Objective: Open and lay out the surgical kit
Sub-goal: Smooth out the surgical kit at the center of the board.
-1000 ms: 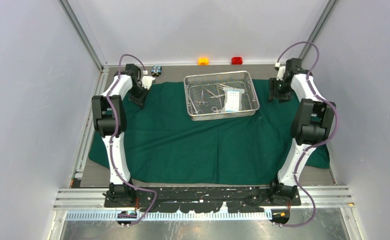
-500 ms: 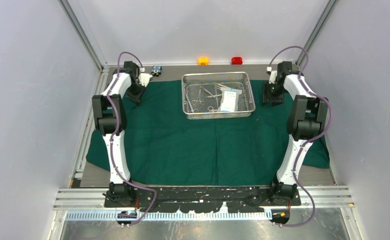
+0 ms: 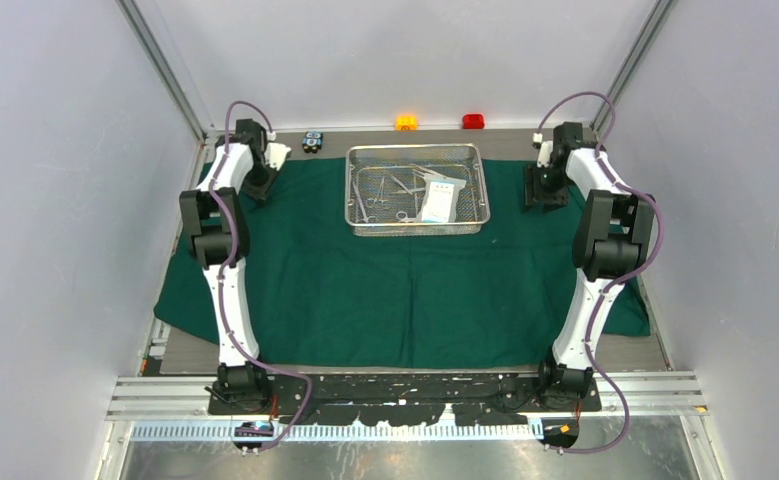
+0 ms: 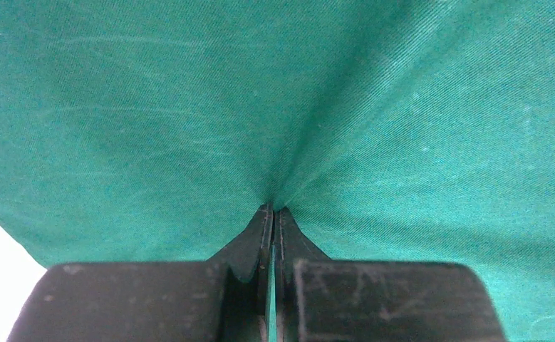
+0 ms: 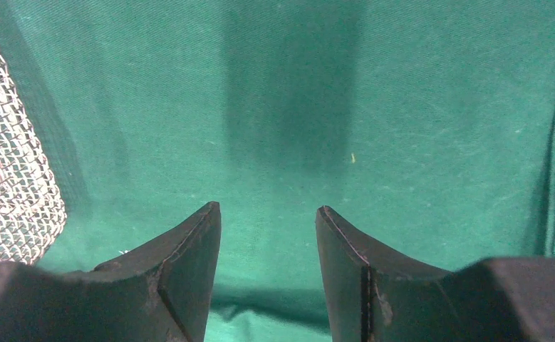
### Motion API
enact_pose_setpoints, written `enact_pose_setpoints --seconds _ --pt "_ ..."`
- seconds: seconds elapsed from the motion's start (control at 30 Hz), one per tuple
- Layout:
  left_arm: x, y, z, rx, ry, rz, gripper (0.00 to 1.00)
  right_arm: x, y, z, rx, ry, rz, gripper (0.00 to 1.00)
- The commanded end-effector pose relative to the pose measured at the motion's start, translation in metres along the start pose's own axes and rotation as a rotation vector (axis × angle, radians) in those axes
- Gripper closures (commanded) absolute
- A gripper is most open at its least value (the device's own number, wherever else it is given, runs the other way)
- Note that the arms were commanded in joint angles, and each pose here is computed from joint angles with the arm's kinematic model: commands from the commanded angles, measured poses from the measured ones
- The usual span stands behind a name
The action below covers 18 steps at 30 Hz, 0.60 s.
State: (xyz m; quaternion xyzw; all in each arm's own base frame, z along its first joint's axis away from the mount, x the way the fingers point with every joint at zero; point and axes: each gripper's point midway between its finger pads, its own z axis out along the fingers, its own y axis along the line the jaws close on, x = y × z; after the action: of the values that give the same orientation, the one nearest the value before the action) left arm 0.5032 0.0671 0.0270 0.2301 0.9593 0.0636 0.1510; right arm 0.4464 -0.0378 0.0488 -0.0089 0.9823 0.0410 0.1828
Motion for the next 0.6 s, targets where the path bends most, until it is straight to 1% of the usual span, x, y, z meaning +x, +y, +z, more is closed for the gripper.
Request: enact_pose_setpoints --seconds 0.0,0.23,0.57 --pt "0.020 0.035 0.009 -0.103 0.065 0.009 1.00 -0.020 -0.004 -0.015 0.035 -0.060 -0.002 0.44" --pt "0.023 0.041 0.011 -0.120 0.072 0.017 1.00 -0.025 -0.019 -0.021 0.115 -0.073 -0.015 0.44" --pt "0.022 0.034 0.010 -0.092 0.054 0.008 1.00 -0.033 -0.053 -0.006 0.243 -0.045 -0.044 0.45"
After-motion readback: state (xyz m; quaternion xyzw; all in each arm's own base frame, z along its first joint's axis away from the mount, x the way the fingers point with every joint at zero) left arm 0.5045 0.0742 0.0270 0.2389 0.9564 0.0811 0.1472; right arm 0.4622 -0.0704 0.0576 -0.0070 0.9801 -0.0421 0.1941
